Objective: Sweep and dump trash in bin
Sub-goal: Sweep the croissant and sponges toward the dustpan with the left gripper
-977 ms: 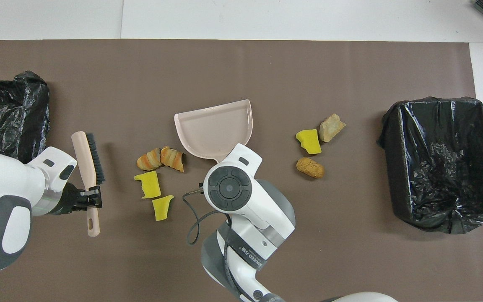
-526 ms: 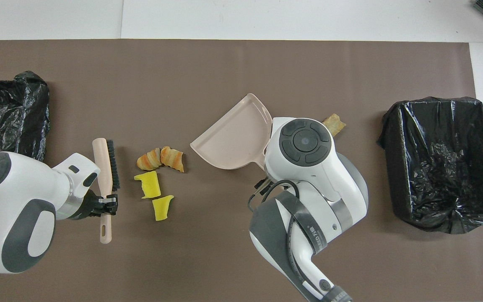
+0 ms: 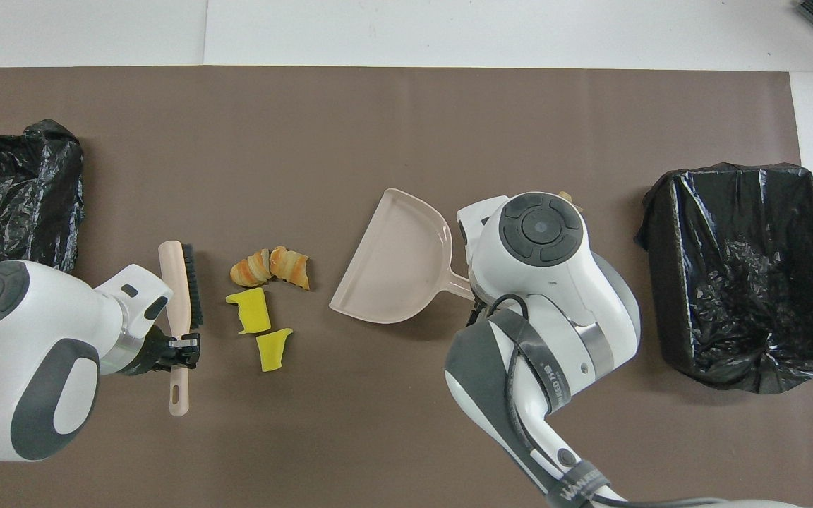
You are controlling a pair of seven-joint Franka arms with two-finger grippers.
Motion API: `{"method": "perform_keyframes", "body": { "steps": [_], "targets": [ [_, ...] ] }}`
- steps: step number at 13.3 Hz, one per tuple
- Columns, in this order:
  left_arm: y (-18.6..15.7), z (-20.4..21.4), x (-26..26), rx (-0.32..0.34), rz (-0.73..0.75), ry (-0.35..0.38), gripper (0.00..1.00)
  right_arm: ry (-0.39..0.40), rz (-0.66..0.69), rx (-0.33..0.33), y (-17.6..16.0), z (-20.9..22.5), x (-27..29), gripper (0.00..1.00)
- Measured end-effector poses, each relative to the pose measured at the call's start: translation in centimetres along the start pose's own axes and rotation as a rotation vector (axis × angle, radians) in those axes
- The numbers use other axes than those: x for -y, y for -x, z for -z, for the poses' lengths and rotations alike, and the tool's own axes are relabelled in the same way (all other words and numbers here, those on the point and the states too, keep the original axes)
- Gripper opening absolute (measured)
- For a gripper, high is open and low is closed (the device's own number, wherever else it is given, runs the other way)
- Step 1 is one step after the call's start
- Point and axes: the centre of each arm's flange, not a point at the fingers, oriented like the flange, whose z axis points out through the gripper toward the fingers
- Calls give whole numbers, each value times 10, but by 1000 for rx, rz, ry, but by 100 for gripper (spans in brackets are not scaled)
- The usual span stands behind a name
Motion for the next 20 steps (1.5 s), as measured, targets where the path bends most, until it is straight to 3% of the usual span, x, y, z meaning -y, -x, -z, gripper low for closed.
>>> {"method": "perform_keyframes", "body": {
  "steps": [4,11,17,20],
  "targets": [
    [3,-12,-22,10,4,-17,26,2,174,26,-1,-9,5,32],
    [32,-22,-95,-29,9,-42,26,16,206,18,-11,-15,11,32],
    [44,-22,-125,-27,17,53,26,8,218,20,-17,-33,14,32],
    [48,-19,-130,-12,12,57,26,8,218,20,-17,-33,14,32]
  ]
}}
